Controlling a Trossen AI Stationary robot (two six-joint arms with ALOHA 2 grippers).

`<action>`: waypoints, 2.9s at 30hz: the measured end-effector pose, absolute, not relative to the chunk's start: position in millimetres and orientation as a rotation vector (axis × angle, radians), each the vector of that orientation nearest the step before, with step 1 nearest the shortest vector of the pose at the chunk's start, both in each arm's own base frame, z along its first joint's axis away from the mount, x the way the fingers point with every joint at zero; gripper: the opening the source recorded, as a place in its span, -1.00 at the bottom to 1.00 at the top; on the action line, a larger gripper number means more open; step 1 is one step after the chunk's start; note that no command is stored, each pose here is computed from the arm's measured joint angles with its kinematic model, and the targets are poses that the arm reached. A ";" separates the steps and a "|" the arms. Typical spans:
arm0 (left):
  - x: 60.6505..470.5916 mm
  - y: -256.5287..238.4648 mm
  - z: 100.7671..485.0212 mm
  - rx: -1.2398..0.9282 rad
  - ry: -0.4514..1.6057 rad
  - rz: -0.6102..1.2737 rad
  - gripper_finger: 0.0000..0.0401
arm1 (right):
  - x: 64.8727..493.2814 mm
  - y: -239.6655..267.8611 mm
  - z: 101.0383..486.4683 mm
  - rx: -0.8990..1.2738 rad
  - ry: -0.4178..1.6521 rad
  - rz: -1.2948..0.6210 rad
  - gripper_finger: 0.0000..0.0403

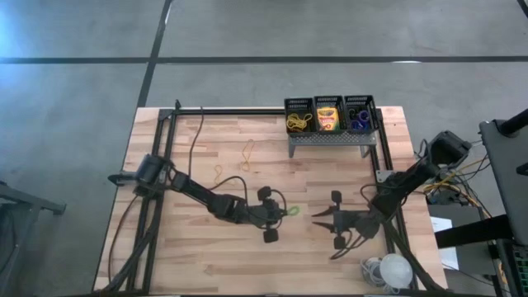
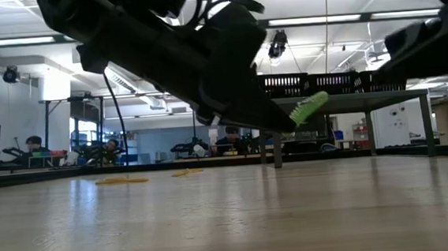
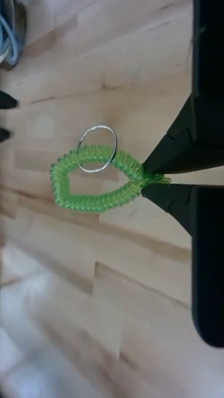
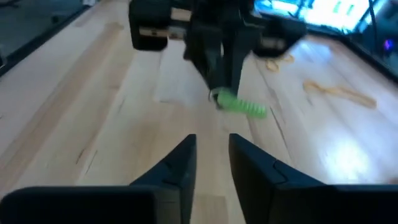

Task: Pick & Place Office Desk Supplies
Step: Put the green spring keychain into the right black basket on the shelf

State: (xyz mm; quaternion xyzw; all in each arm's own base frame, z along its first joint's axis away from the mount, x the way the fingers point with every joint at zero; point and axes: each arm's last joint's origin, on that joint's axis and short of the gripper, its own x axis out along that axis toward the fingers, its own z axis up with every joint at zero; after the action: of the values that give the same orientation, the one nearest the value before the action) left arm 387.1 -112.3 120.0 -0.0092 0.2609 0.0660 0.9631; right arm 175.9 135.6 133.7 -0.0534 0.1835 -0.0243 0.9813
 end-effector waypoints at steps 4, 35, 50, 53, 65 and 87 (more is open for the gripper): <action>393.5 -115.9 114.4 -0.046 0.541 0.092 -0.92 | 180.6 129.8 138.5 -0.197 0.374 0.015 -0.42; 396.4 -118.2 112.1 -0.095 0.556 0.043 -0.81 | 246.7 137.0 117.9 -0.694 0.594 0.074 -0.64; 396.5 -117.9 112.1 -0.121 0.554 0.051 -0.09 | 222.8 131.4 156.6 -0.418 0.864 0.152 -0.88; 396.6 -117.9 112.1 -0.121 0.554 0.051 0.03 | 216.9 128.9 187.7 -0.362 0.875 0.127 -0.88; 396.3 -117.6 111.8 -0.117 0.557 0.055 0.08 | 190.3 34.5 344.0 -0.128 0.841 -0.333 -0.88; 395.6 -117.0 110.9 -0.108 0.567 0.055 0.06 | 127.7 -177.7 329.0 0.359 1.286 -0.847 -0.82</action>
State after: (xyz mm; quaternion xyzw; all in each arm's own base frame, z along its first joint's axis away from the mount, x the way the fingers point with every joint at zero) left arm 395.6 -117.0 110.9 -0.0534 0.2794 0.0272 0.9583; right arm 127.7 -177.7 329.0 0.1613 0.5781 -0.3807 0.7035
